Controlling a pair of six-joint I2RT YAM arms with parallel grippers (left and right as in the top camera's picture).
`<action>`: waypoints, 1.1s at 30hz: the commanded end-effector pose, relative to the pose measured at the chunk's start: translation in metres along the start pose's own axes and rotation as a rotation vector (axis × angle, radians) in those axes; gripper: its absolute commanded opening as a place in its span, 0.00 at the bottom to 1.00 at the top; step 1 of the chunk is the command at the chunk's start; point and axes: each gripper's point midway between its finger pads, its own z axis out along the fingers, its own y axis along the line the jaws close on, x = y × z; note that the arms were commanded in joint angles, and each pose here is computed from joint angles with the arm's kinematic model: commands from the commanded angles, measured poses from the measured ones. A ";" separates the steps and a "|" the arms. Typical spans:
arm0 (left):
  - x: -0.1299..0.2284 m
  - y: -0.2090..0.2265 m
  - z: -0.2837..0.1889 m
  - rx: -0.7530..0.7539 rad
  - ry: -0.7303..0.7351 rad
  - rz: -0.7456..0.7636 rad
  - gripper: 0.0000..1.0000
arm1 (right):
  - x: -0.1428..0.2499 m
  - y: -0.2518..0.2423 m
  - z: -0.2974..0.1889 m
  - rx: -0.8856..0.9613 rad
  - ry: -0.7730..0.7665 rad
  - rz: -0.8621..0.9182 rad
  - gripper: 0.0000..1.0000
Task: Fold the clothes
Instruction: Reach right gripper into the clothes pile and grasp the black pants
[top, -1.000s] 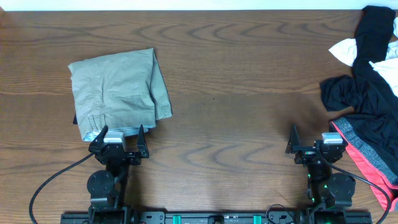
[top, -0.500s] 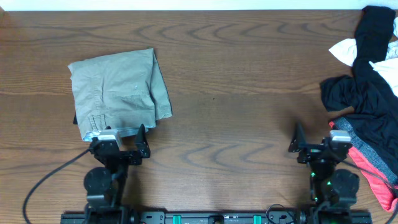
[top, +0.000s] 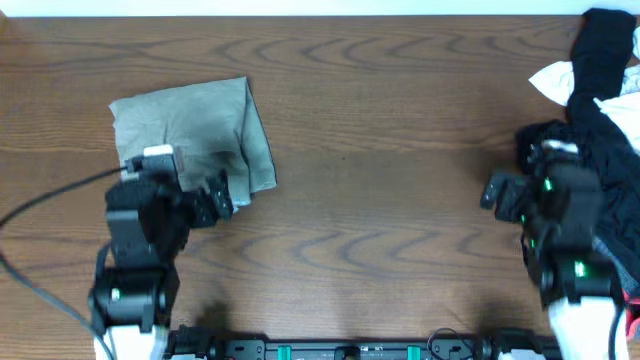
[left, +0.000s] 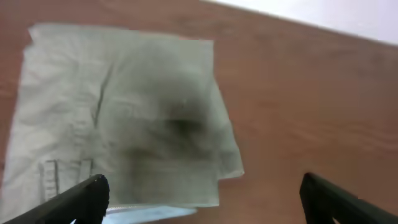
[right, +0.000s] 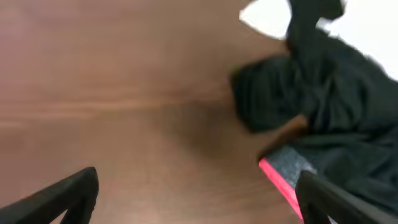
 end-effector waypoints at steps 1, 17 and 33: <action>-0.002 -0.015 0.004 0.074 0.039 -0.013 0.98 | -0.005 0.003 0.016 0.009 0.057 0.002 0.99; 0.007 -0.017 0.013 0.092 0.092 -0.022 0.98 | 0.076 -0.116 0.093 0.488 0.418 0.119 0.99; 0.007 -0.017 0.013 0.092 0.093 -0.022 0.98 | 0.106 -0.128 0.143 0.505 0.471 0.141 0.87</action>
